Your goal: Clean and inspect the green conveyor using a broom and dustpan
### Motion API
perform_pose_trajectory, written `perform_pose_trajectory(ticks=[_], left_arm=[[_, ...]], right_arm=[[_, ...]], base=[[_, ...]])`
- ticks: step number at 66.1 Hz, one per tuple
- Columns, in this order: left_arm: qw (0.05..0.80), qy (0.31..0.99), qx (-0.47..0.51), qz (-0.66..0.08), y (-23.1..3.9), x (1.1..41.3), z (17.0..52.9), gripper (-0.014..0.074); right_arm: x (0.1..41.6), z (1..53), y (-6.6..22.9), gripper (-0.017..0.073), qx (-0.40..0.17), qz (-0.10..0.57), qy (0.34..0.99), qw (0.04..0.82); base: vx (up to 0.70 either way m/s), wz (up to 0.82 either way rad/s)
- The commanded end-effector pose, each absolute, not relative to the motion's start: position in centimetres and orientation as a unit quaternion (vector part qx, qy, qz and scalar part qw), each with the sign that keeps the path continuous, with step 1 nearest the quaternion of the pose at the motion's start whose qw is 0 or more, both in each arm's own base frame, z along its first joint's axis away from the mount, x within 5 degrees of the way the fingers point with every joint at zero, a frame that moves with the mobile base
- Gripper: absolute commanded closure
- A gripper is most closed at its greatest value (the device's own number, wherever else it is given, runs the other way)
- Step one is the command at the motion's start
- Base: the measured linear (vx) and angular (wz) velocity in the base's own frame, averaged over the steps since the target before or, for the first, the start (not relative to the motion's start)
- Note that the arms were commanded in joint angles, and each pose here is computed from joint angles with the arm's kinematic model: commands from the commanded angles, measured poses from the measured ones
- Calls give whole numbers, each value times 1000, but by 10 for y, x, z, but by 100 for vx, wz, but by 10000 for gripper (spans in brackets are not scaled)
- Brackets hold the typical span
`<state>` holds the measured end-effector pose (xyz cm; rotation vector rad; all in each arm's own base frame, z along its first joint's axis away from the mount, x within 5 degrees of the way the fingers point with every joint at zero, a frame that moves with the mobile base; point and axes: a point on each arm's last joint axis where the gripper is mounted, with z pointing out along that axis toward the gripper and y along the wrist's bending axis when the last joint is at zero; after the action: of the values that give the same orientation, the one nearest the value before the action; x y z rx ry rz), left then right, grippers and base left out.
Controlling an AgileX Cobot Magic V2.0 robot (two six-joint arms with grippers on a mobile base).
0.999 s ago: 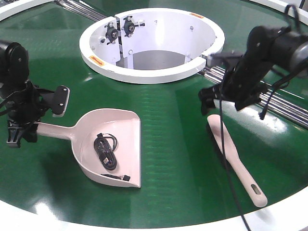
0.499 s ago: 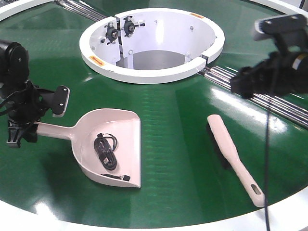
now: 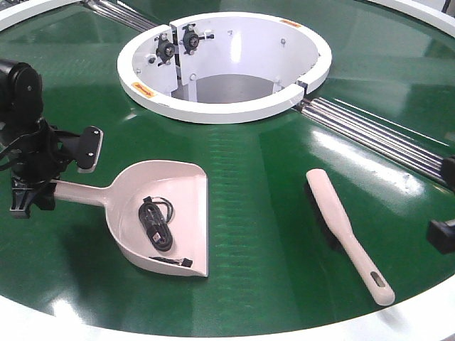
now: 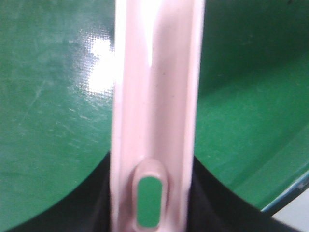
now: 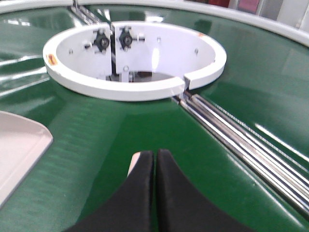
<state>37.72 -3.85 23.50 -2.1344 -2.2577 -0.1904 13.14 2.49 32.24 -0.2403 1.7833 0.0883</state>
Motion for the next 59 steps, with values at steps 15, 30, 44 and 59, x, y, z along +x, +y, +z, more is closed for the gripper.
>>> perform_pose_trajectory(ticks=[15,30,44,59], left_arm=[[-15,-731,-678,-72,-42,370,265,601],[-15,-731,-678,-72,-42,370,265,601],[-16,-731,-678,-72,-42,370,265,601],[-16,-731,-678,-72,-42,370,265,600]], right_arm=[[122,341,22,567,-97,32,729,676],[122,341,22,567,-98,32,730,675],[122,341,22,567,-99,33,730,676],[122,341,22,567,-99,33,730,676]], base=[[0,0],[0,0],[0,0],[0,0]])
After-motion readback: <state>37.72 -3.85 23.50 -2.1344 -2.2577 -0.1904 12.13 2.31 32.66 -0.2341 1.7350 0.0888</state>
